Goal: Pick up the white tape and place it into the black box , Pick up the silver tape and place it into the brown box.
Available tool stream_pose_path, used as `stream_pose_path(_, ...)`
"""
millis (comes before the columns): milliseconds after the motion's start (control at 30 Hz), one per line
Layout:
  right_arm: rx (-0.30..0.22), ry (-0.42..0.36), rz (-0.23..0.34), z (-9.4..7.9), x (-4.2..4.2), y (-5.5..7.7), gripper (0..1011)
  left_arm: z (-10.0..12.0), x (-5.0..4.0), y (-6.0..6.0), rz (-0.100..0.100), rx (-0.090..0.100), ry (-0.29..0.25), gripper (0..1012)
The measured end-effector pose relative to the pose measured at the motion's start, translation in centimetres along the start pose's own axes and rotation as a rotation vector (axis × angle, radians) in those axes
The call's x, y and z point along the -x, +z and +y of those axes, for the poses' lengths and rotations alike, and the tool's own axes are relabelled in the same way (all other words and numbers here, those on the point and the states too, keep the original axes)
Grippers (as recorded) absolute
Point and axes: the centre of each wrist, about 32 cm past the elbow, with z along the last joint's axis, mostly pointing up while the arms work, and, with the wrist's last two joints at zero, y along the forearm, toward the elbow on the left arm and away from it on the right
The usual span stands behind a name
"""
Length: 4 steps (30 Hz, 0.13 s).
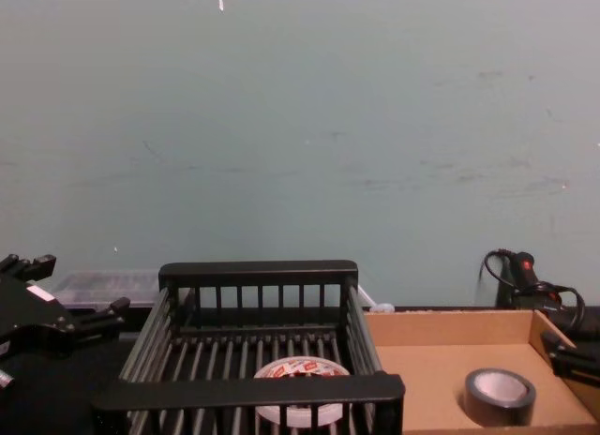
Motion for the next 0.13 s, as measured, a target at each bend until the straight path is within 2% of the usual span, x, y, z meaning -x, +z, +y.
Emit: stream_pose_path(133,0.0,0.0,0.0,0.0,0.0,0.0,1002,0.0,0.0,0.0,0.0,0.0,0.0,1001)
